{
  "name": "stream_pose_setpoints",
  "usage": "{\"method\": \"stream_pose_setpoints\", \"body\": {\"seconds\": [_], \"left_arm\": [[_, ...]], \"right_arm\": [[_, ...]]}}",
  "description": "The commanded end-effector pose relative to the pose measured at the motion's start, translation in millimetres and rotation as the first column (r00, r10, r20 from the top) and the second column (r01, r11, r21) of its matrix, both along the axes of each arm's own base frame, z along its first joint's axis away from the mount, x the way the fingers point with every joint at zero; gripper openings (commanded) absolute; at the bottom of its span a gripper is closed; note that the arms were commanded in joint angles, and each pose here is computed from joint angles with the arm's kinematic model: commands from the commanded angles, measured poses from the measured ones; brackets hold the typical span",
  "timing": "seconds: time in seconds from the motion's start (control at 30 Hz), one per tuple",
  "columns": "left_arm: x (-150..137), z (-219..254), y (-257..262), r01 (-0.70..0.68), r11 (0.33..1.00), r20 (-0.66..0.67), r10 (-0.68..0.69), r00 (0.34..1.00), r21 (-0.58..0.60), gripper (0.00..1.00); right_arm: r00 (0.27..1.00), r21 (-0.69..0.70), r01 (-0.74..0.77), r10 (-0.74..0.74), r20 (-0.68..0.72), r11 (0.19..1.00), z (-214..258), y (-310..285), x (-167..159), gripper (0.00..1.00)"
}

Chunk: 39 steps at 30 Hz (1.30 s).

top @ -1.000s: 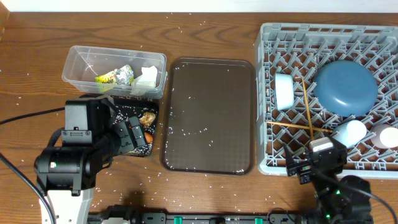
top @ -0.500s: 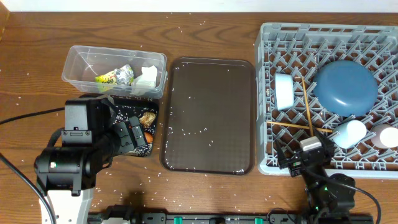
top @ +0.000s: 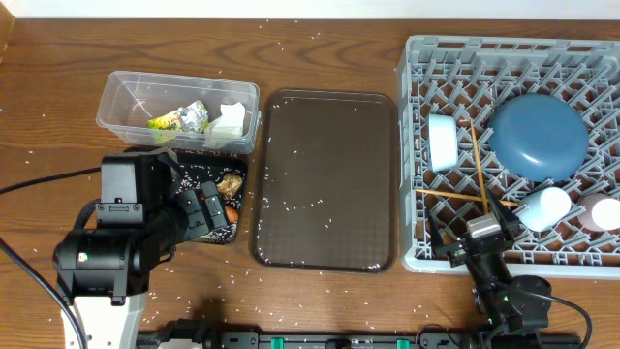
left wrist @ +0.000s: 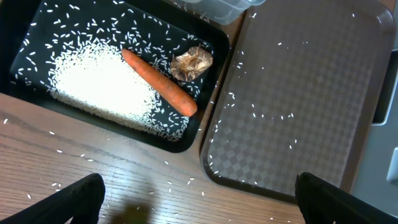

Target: Sort waste into correct bins and load items into the dishwasher rack

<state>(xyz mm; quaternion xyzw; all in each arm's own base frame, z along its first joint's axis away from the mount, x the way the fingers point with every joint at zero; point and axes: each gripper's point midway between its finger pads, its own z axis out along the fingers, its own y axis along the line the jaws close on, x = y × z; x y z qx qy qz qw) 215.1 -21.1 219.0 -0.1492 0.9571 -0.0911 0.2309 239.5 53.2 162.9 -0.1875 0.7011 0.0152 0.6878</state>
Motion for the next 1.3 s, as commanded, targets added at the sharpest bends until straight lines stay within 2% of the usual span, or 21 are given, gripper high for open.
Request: {"method": "stream_pose_setpoints", "body": {"seconds": [0.0, 1.0, 1.1, 1.2, 1.27], "left_arm": [[0, 0, 2, -0.011, 1.0, -0.002, 0.011, 1.0, 0.002, 0.98], [-1, -1, 2, -0.011, 1.0, -0.001, 0.011, 1.0, 0.003, 0.98], [-2, 8, 12, -0.033, 0.998, 0.079, 0.028, 0.997, 0.054, 0.98], [13, 30, 16, -0.053, 0.996, 0.273, 0.033, 0.962, 0.067, 0.98], [23, 45, 15, -0.055, 0.996, 0.418, 0.024, 0.908, 0.064, 0.98]], "right_arm": [[1.0, -0.007, -0.015, 0.015, 0.006, 1.0, 0, 3, -1, 0.99], [1.0, -0.007, -0.015, 0.015, 0.005, 1.0, 0, 3, -1, 0.99], [1.0, -0.007, -0.015, 0.015, 0.005, 1.0, 0, 3, -1, 0.99], [1.0, -0.007, -0.015, 0.015, 0.005, 1.0, 0, 3, -1, 0.99], [1.0, -0.007, -0.015, 0.015, 0.005, 1.0, 0, 3, -1, 0.99]]}}
